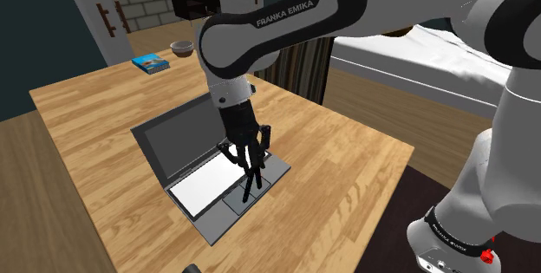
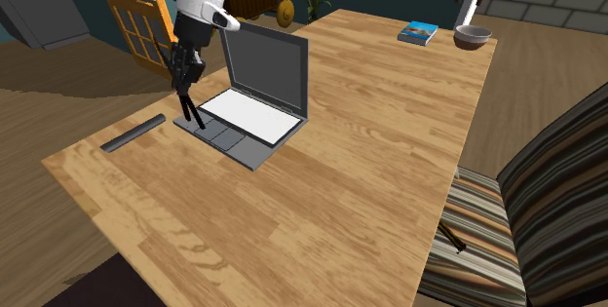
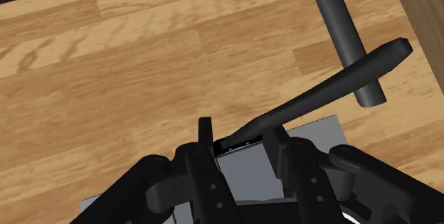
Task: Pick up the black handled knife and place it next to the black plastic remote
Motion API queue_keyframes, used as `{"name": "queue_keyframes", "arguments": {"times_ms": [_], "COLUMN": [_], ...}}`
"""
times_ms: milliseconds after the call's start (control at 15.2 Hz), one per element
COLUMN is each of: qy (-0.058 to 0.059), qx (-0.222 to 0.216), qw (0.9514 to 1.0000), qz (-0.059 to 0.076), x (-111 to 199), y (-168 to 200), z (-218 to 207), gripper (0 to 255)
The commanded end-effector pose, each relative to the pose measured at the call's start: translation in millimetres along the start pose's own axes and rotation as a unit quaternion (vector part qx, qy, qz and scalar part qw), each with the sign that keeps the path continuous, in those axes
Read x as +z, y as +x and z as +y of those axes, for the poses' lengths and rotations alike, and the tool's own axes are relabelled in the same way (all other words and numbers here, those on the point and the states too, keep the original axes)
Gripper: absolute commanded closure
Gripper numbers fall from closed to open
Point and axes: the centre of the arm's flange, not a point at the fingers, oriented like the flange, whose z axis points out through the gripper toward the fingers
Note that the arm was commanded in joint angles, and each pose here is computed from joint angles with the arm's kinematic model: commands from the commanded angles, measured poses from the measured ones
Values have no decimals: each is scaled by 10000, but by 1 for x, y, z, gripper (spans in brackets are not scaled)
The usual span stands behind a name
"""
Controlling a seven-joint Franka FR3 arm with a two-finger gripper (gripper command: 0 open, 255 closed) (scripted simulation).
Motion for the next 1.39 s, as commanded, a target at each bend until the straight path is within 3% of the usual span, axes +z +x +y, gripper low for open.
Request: {"name": "queue_keyframes", "arguments": {"times_ms": [0, 1320], "qy": [2, 2], "qx": [6, 6], "qw": [10000, 10000], "qz": [0, 0], "x": [7, 86], "y": [-12, -143], "z": [-21, -236], "gripper": [255, 255]}}
